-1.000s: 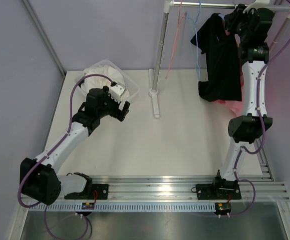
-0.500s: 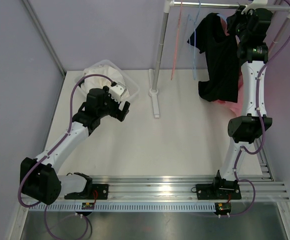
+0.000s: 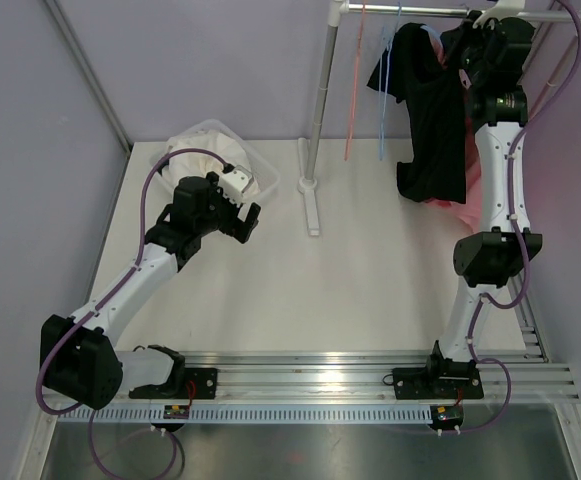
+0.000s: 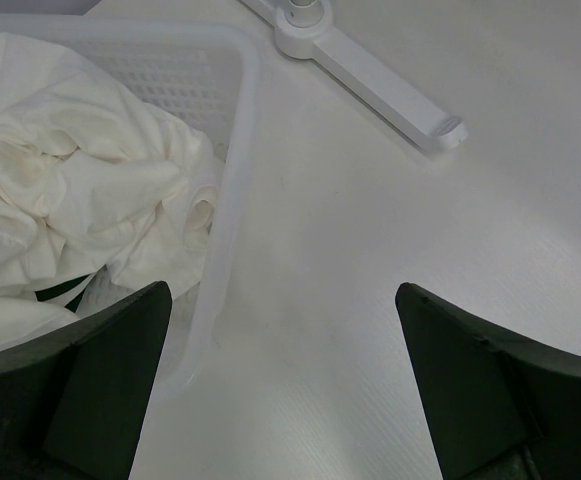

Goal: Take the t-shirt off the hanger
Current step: Grab a hanger with a tshirt on it with the right arm

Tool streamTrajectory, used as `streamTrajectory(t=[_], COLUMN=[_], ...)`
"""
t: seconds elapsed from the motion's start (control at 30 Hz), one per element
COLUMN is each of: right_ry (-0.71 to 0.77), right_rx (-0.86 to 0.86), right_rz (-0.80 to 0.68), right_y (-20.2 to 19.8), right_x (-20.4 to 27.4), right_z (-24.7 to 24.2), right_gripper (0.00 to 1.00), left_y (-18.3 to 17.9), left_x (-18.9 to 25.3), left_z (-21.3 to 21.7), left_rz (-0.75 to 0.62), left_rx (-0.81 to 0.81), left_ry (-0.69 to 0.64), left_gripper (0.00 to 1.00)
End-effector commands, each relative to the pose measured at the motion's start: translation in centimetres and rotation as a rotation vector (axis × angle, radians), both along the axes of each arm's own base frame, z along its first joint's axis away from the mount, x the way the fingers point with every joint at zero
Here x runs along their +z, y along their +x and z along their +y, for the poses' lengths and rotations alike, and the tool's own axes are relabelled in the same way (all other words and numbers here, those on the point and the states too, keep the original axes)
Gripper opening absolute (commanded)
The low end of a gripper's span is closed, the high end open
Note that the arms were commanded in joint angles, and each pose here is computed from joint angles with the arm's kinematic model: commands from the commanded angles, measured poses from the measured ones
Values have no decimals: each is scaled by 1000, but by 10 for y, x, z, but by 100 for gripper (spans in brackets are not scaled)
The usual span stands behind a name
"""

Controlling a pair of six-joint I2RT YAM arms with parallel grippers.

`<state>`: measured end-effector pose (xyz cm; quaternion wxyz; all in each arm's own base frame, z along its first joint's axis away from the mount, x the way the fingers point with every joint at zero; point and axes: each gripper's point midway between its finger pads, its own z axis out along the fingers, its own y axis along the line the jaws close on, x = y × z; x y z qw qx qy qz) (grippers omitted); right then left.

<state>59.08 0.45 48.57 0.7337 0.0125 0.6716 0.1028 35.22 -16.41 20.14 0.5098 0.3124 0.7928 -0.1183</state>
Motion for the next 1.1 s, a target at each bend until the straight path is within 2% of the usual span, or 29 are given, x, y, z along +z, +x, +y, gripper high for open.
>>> streamTrajectory(t=[0.0, 0.13, 0.23, 0.3, 0.63, 0.87, 1.07], right_ry=[10, 9, 10, 7, -6, 6, -16], right_rx=[68, 74, 81, 83, 86, 109, 189], right_rz=[-241, -277, -295, -307, -328, -190, -186], right_y=[-47, -56, -61, -66, -90, -95, -117], right_x=[94, 106, 109, 112, 116, 92, 82], right_z=[33, 48, 49, 49, 50, 53, 66], right_gripper=[0, 0, 7, 1, 0, 0, 0], left_y=[8, 7, 7, 7, 7, 8, 7], left_x=[18, 16, 15, 16, 10, 9, 6], left_z=[-4, -7, -7, -7, -10, -10, -11], left_rz=[-50, -44, -37, -40, -17, -18, -13], left_rx=[-8, -21, -24, -27, -35, -31, -35], left_ry=[-7, -10, -8, -9, 2, 8, 10], left_gripper=[99, 99, 99, 99, 99, 99, 99])
